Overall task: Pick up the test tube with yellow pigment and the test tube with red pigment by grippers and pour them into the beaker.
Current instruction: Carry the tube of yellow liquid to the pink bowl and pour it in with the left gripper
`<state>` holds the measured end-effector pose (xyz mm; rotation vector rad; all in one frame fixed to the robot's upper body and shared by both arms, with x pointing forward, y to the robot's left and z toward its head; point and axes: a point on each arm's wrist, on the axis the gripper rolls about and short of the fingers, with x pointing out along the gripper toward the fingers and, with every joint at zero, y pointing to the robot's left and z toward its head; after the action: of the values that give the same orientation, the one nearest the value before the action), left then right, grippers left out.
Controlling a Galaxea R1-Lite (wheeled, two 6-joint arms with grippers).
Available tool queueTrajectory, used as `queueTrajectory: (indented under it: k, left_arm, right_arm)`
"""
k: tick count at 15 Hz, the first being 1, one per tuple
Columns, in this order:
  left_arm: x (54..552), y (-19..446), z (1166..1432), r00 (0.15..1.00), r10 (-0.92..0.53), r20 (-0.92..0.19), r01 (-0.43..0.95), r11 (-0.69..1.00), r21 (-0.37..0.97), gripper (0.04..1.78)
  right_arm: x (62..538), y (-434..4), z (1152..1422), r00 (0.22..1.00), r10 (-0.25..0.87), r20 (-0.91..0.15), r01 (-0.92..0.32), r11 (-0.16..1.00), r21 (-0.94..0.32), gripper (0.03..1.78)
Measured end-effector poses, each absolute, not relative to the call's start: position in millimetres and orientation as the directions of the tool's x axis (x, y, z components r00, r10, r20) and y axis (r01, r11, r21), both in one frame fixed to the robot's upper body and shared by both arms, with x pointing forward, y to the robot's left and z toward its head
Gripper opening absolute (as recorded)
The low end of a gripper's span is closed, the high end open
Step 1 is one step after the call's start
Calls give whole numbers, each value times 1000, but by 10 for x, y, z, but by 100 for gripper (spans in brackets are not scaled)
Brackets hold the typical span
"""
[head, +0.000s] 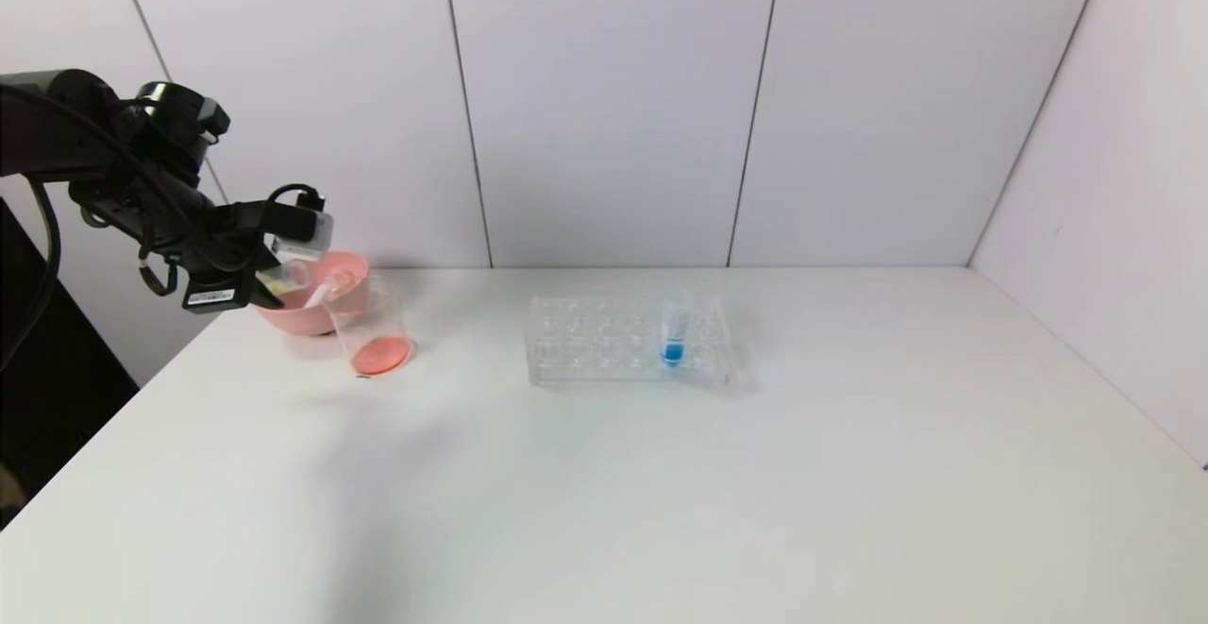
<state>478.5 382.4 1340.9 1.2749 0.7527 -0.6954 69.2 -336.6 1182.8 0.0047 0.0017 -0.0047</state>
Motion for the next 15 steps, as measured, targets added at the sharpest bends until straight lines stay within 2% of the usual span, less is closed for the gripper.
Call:
queueTrajectory:
  k: [15]
  left_arm:
    - [4871, 3637, 13355, 581, 81, -810, 796, 150, 586, 46]
  right_arm:
    - [692, -3366, 11826, 1000, -5, -3, 5, 1000, 4, 170]
